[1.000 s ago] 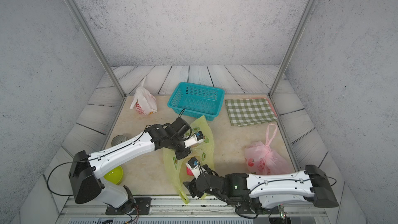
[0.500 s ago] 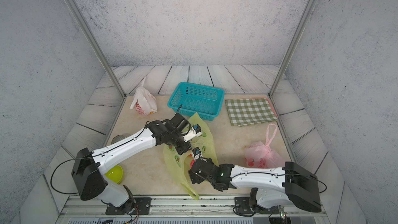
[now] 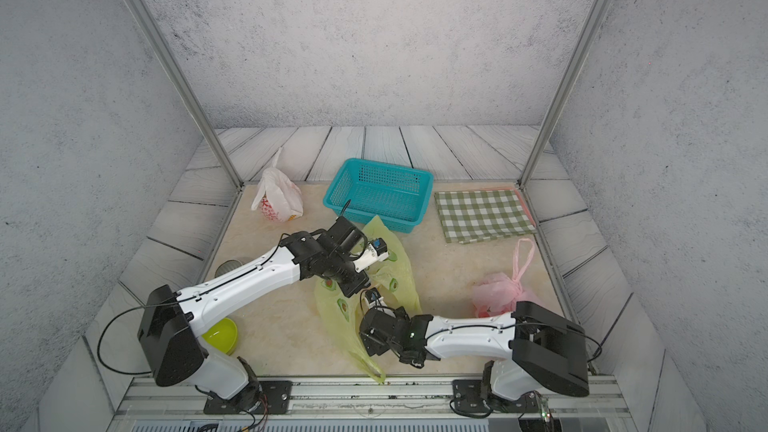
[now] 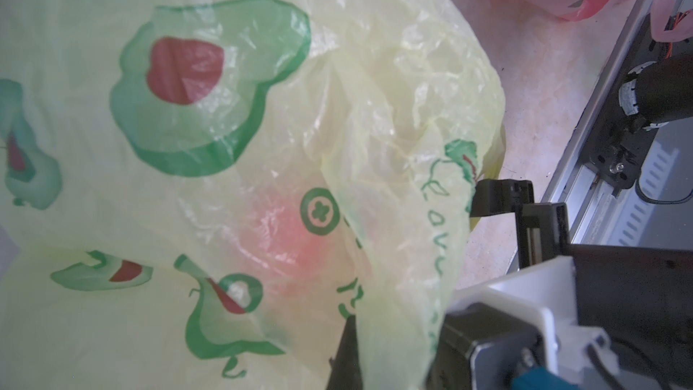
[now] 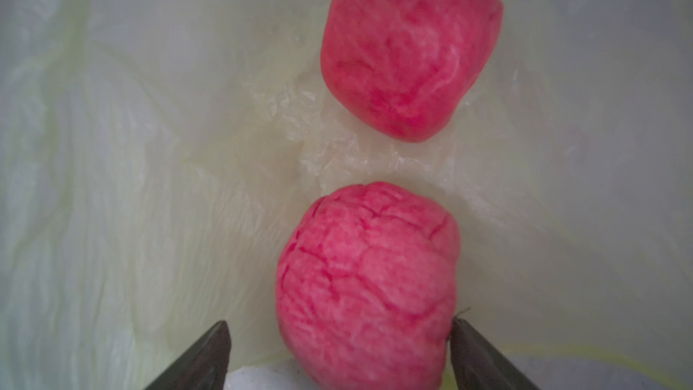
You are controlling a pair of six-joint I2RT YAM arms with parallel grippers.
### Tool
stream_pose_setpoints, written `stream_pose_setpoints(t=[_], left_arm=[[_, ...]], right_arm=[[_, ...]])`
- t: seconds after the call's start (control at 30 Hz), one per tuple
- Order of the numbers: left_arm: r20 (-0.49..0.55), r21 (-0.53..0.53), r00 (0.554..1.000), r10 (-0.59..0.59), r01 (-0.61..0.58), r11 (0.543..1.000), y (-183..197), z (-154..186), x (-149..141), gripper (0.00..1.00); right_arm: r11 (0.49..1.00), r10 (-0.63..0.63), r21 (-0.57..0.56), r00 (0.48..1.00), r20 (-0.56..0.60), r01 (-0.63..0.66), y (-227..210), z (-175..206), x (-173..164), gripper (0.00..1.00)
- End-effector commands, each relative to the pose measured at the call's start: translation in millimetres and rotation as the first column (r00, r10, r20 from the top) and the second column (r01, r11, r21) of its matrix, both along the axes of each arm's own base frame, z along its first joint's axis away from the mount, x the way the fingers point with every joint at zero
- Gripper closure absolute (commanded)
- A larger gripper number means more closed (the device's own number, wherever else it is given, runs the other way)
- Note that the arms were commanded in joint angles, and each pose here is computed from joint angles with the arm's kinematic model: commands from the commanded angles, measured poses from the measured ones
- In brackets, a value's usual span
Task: Untie the knot of a plastic bag & take out the apple
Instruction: Pick up the apple from the plastic bag.
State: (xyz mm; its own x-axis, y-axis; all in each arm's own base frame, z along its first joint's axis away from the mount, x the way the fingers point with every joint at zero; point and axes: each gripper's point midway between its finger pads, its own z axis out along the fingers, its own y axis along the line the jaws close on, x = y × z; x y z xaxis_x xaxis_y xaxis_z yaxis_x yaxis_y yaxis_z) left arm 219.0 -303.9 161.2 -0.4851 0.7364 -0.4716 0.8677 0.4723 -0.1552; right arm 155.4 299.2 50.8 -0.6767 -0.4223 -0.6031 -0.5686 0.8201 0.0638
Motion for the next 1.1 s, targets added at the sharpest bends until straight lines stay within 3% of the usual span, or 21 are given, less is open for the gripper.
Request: stream_pose_setpoints(t=[0.0,0.03,0.17,0.2,0.33,0.4,0.6,0.7,0.83,0.93,1.07], left_arm=[[-0.003,0.007,1.000,0.013,-0.013,1.000,1.8,-0.2,1.5,1.00],[-0.002,0.011,1.000,0.012,-0.012,1.000,2.5,-1.0,1.0,1.00],[0.005,0.021,1.000,0.017,-0.017,1.000,5.0,-1.9,1.9,1.00],[0.005,0.026,1.000,0.018,-0.018,1.000,5.7,-3.0,1.9,1.00],[-0.005,0.024,1.000,0.016,-0.016,1.000,4.8,-3.8,0.6,1.00],[-0.003,0.035,1.000,0.020,-0.020,0.999,6.4,-5.3,1.8,1.00],[0.000,0.050,1.000,0.025,-0.025,0.998,7.9,-6.3,3.3,1.00],[0.003,0.051,1.000,0.027,-0.027,0.998,8.9,-5.9,3.3,1.00],[0.010,0.048,1.000,0.026,-0.026,0.999,9.6,-4.8,3.2,1.00],[0.002,0.025,1.000,0.004,-0.004,1.000,6.5,-1.6,-0.5,1.00],[0.044,-0.015,0.999,0.005,-0.004,1.000,6.3,7.7,1.4,1.00]], right_arm=[[1.000,0.000,-0.017,0.998,0.059,0.001,8.2,6.4,12.1,0.14],[1.000,0.000,-0.022,0.998,0.058,0.002,8.0,4.9,12.1,0.18],[1.000,-0.004,0.009,0.998,0.062,0.004,1.7,11.3,9.5,0.63],[1.000,0.009,0.021,0.998,0.059,-0.011,-0.2,15.2,6.7,0.68],[0.978,0.164,0.129,0.986,0.008,-0.164,1.5,41.0,-22.5,0.71],[0.925,0.298,0.255,0.954,-0.019,-0.284,4.2,70.1,-50.2,0.70],[0.844,0.380,0.389,0.924,0.051,-0.369,-30.2,149.5,-77.5,0.68],[0.859,0.322,0.378,0.938,0.127,-0.346,-53.4,183.3,-69.5,0.67],[0.934,0.116,0.297,0.956,0.270,-0.197,-91.7,221.9,-32.7,0.66],[0.967,-0.108,0.255,0.900,0.421,-0.003,-121.6,257.7,6.7,0.63],[0.963,-0.251,0.216,0.818,0.518,0.159,-129.5,297.9,58.3,0.63]])
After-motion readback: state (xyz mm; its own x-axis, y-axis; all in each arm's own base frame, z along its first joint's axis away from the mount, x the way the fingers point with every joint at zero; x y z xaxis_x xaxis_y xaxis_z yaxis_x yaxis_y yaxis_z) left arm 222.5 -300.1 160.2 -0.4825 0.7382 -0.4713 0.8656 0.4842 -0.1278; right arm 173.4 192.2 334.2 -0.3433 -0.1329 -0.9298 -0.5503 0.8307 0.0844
